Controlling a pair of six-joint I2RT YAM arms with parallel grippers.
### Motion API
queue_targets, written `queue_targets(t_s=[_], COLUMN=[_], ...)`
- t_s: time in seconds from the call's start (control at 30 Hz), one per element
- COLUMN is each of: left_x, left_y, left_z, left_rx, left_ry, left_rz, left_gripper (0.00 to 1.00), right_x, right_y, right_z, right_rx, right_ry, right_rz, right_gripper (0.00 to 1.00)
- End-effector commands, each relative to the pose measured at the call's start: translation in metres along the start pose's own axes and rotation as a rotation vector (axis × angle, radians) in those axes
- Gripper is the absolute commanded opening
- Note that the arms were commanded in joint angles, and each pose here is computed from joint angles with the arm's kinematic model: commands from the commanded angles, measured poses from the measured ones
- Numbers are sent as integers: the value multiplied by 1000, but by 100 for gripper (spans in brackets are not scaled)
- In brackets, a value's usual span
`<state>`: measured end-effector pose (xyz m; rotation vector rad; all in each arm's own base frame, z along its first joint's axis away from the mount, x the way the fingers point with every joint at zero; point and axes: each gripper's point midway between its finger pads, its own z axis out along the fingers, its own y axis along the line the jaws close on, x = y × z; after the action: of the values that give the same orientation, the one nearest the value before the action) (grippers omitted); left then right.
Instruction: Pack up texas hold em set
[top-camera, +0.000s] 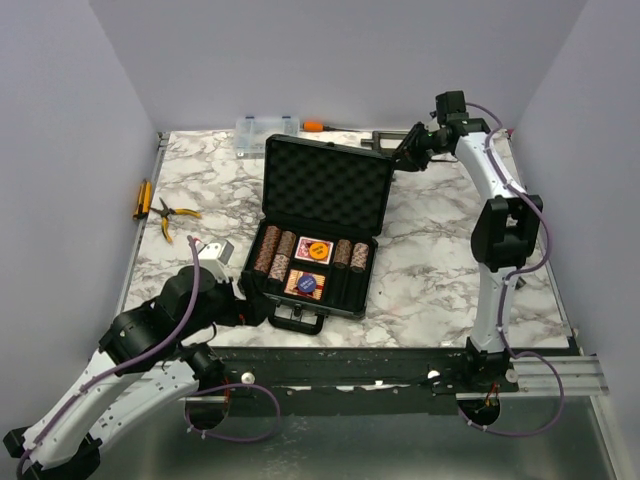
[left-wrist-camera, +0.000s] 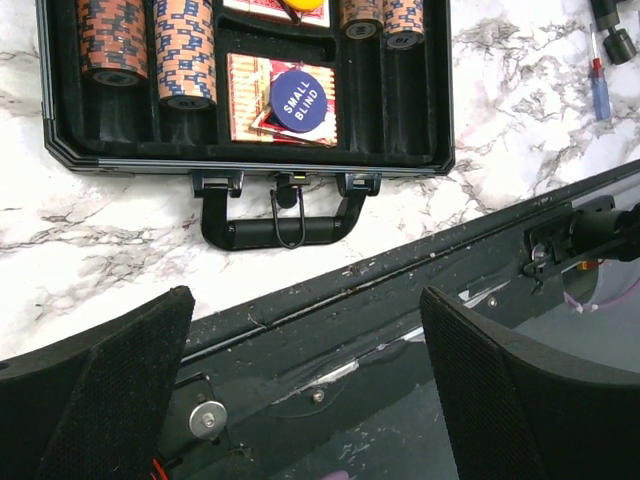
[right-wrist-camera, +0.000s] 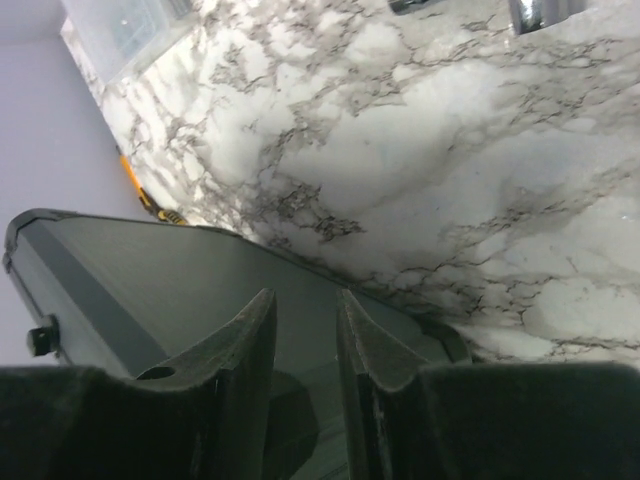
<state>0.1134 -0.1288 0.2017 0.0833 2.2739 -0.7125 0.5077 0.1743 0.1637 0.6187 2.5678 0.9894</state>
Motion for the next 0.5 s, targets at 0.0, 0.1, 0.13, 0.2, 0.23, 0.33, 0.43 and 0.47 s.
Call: queue_targets(t_s=[0.0,0.1,0.13,0.2,0.23,0.33,0.43,0.47], left_x=[6,6,6,7,7,6,6,6], left_y=[7,5,4,3,2,1,0,0], left_z=[6,7,8,9,9,8,6,5], left_rx=[-41,-37,-34,-25,-22,-12,1,5], left_ry=[31,39,41,47,47,39,31,27], left_rz=[-6,-1,2,7,9,9,10,10], left_gripper=[95,95,96,98,98,99,99,98], right_x=[27,37,41,49,52,62,72,76], right_y=[42,44,45,45,46,47,44,41], right_z=[-38,-43,-45,-47,-48,-54,-59,-59], right_rx=[-108,-112,-115,-117,-118,-119,-116,-114], right_ry=[39,44,45,48,50,51,51,54], right_rz=[-75,-77,-80,-80,-81,-87,-88,-85], right_gripper=[32,33,33,33,33,33,34,34])
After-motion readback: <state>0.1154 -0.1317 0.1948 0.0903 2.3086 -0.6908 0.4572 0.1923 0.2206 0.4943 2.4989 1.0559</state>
